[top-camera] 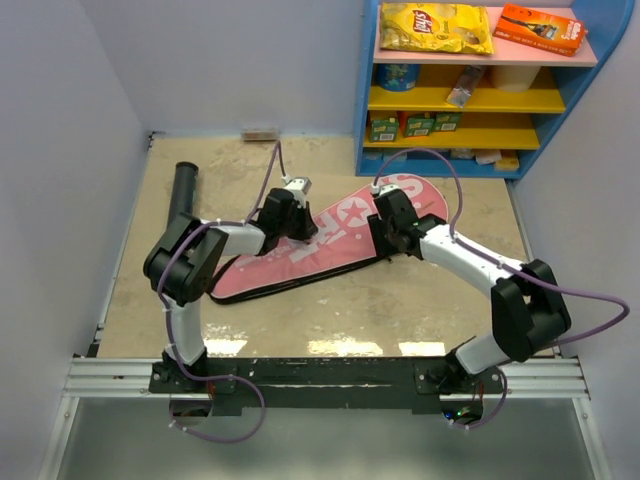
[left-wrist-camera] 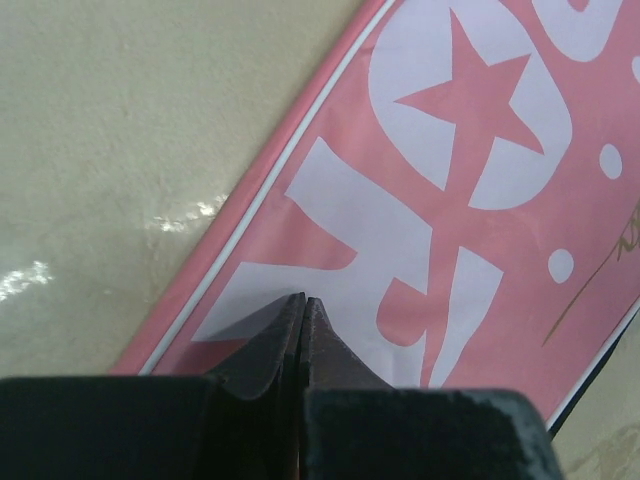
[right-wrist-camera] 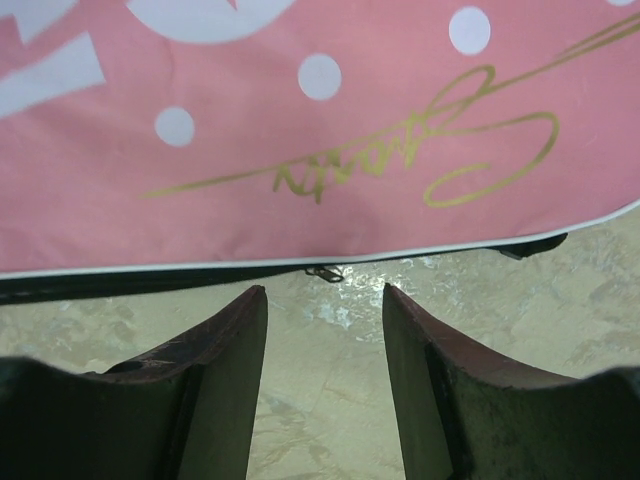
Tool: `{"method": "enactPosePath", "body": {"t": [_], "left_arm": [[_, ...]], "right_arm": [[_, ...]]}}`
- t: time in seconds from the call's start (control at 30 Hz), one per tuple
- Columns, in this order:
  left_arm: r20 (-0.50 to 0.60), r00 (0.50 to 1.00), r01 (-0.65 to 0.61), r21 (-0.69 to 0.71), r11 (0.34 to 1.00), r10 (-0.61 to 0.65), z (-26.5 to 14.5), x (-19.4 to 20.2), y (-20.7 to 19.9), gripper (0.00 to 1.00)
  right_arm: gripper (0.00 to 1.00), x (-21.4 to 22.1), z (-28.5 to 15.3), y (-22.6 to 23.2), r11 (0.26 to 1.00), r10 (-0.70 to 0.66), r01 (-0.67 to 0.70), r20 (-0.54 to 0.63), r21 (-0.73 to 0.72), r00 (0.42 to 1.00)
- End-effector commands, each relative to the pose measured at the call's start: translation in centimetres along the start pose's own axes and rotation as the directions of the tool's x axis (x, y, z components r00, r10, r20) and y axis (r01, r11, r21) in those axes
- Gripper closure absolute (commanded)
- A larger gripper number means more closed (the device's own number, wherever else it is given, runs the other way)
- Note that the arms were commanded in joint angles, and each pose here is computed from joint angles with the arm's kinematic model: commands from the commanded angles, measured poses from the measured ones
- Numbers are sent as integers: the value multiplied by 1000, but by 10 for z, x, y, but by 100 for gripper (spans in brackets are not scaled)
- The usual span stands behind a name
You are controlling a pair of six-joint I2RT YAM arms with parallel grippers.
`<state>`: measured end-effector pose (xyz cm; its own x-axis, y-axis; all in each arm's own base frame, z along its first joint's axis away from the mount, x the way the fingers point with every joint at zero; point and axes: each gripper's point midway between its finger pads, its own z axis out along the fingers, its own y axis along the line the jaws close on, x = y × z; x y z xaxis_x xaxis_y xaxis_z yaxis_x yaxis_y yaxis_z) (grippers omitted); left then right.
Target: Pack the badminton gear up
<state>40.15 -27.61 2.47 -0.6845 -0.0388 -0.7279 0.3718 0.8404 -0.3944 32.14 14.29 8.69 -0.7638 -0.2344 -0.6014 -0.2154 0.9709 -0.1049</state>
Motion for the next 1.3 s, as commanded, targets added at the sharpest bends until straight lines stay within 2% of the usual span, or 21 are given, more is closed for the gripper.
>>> {"method": "enactPosePath", "body": {"t": [0.0, 0.3, 0.7, 1.27], "left_arm": [[-66, 997, 37, -97, 995, -44, 3, 20, 41, 100], [-18, 997, 69, -125, 990, -72, -4, -1, 60, 100], [-30, 997, 73, -128, 989, -77, -6, 5, 62, 100], [-40, 996, 77, -115, 990, -82, -7, 12, 61, 100]], "right_arm": [[47, 2, 6, 0, 1000, 7, -7, -22, -3, 1000], [47, 14, 25, 22, 994, 3, -11, -77, -106, 997], [49, 27, 45, 37, 986, -20, 3, -101, -167, 995], [58, 28, 63, 33, 993, -1, -12, -113, -116, 994]]}}
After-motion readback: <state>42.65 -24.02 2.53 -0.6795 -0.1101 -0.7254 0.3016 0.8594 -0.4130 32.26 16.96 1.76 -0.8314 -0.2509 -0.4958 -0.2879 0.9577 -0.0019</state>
